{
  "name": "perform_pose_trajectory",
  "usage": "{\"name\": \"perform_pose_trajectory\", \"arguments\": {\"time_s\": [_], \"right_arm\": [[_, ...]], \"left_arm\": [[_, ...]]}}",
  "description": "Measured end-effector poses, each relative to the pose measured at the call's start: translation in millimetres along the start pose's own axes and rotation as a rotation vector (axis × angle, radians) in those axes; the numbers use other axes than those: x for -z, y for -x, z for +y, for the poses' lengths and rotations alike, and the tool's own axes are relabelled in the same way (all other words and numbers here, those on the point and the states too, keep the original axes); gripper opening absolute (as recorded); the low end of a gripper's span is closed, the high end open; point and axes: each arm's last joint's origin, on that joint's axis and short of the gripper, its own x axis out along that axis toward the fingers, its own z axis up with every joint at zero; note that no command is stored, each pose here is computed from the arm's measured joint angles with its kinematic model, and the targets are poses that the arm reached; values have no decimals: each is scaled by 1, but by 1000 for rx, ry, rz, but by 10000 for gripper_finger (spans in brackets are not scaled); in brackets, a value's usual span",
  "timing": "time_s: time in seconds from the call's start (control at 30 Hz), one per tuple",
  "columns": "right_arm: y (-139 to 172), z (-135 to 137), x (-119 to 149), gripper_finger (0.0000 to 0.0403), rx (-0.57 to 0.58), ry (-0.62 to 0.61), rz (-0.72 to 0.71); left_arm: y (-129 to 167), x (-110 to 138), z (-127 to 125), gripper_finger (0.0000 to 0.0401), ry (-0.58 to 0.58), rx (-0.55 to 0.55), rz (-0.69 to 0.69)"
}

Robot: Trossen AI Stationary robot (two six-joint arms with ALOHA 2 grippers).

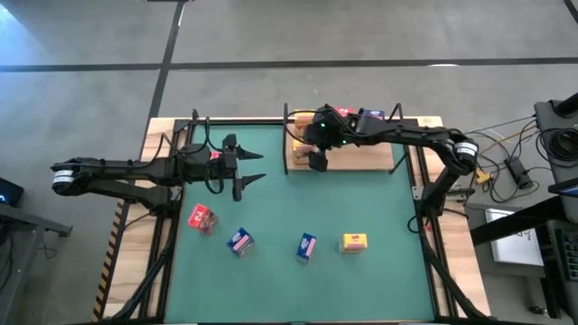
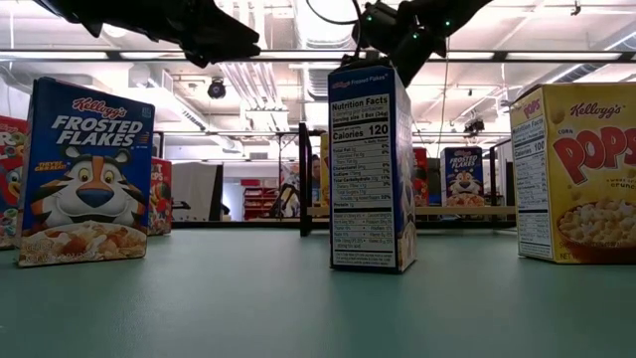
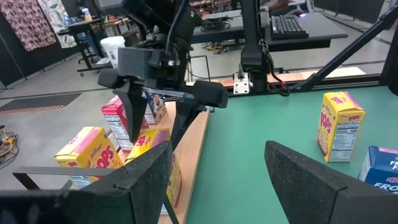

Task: Stack cereal on shelf
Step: Put the left yellow cereal box on the shelf aligned with the other yellow cereal box

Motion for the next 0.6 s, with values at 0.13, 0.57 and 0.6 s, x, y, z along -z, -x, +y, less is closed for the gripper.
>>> {"name": "perform_pose_trajectory", "arguments": {"time_s": [0.13, 0.57, 0.6], "right_arm": [[-4, 0, 1, 251, -18, -2, 5], [-4, -6, 3, 184, -24, -2, 2], [-4, -7, 3, 183, -22, 2, 0]], "left_arm": [[0, 0, 0, 241, 0, 0, 0], [0, 0, 0, 241, 0, 0, 0], [0, 0, 0, 241, 0, 0, 0]]}}
